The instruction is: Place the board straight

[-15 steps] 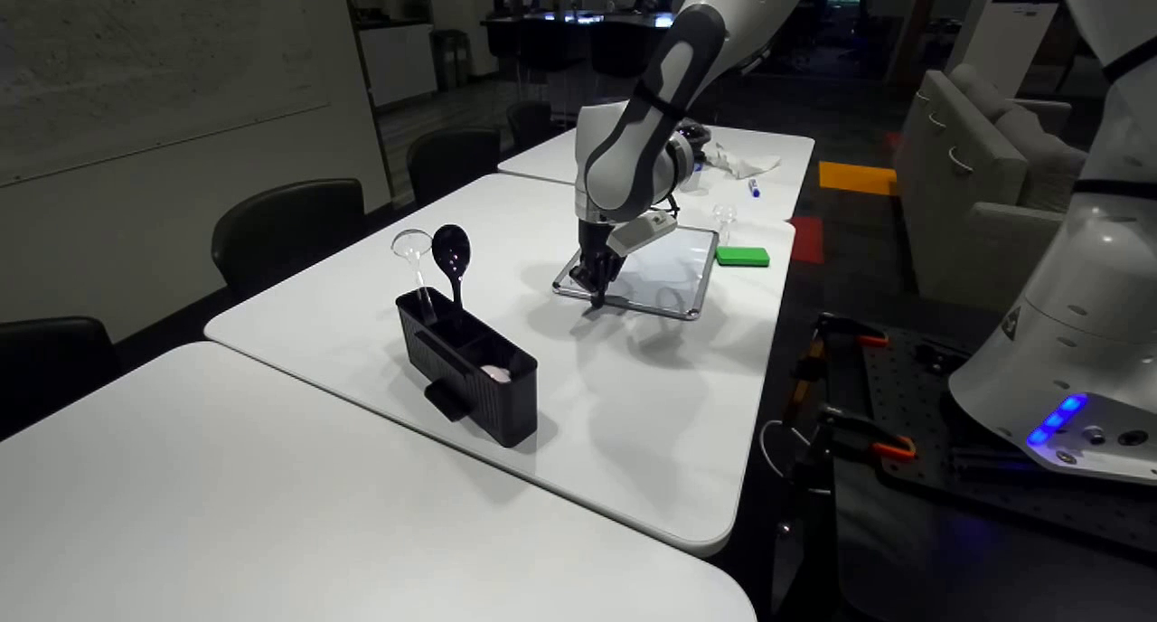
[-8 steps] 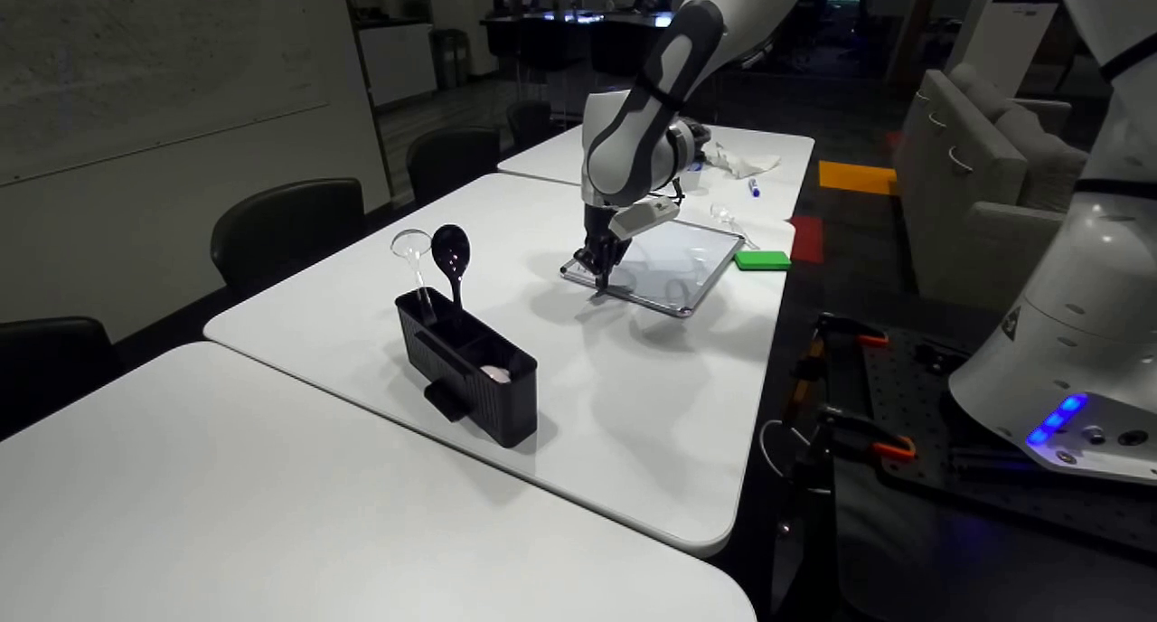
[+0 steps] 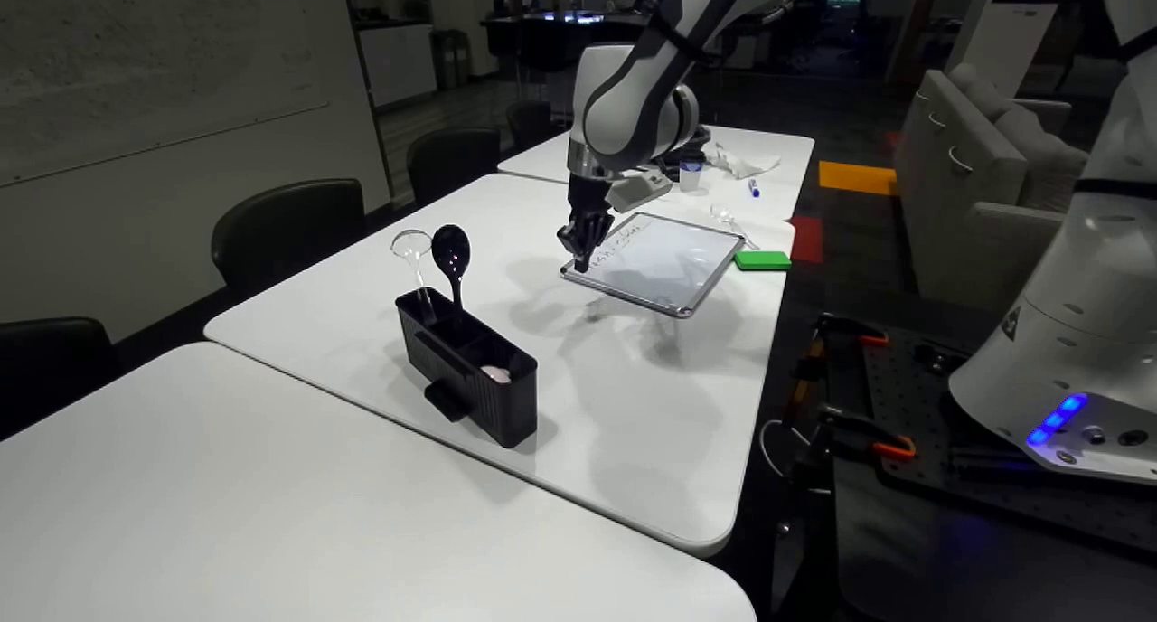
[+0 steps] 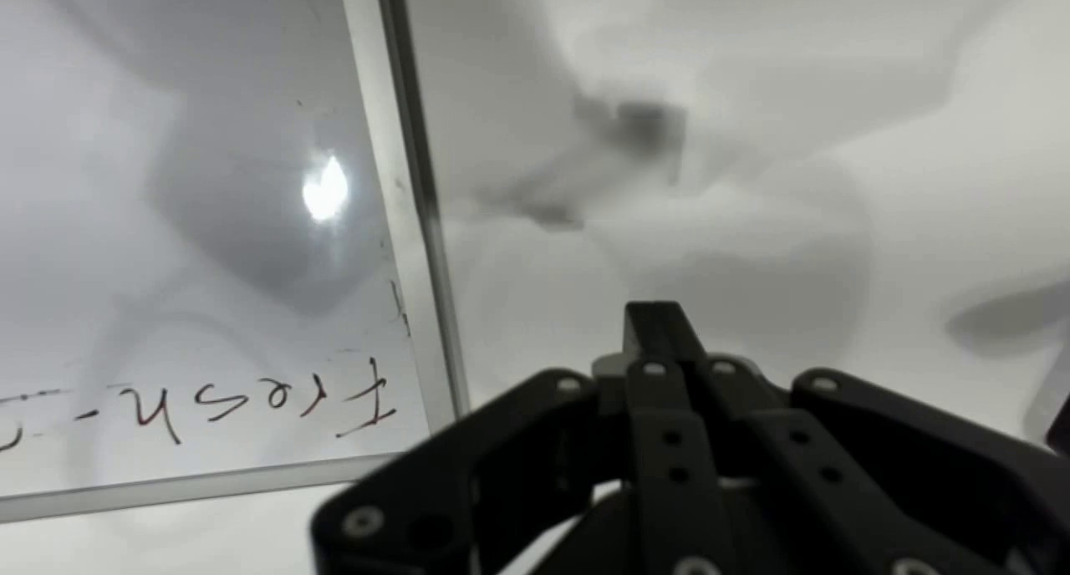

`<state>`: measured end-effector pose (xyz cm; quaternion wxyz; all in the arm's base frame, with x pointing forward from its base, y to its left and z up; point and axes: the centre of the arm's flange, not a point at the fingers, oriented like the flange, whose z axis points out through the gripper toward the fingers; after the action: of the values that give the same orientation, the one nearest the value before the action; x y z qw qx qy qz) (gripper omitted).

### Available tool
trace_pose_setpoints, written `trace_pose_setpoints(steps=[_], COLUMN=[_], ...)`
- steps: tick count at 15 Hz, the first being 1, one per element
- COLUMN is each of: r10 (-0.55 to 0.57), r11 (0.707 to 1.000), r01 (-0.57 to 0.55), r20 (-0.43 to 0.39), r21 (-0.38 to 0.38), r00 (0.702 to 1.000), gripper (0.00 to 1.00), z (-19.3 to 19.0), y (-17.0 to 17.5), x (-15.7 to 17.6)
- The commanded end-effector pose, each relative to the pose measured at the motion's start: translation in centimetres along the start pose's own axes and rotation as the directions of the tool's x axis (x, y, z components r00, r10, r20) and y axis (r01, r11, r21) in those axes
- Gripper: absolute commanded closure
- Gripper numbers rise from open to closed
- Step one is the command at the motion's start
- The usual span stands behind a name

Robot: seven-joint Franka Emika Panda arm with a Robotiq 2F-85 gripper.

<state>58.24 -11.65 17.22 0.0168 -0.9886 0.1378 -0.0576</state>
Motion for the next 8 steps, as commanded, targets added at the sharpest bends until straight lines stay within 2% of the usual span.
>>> trace_pose_setpoints(steps=[1, 8], r10=[-0.052, -0.125], r11=[0.998, 0.986], r01=[0.052, 0.114], r20=[-0.007, -0.082], r21=[-0.021, -0.123], r00=[0.999, 0.989], gripper=[1.00, 1.00], z=[-7.4, -17.0], y=[-1.1, 0.3], x=[-5.2, -12.5])
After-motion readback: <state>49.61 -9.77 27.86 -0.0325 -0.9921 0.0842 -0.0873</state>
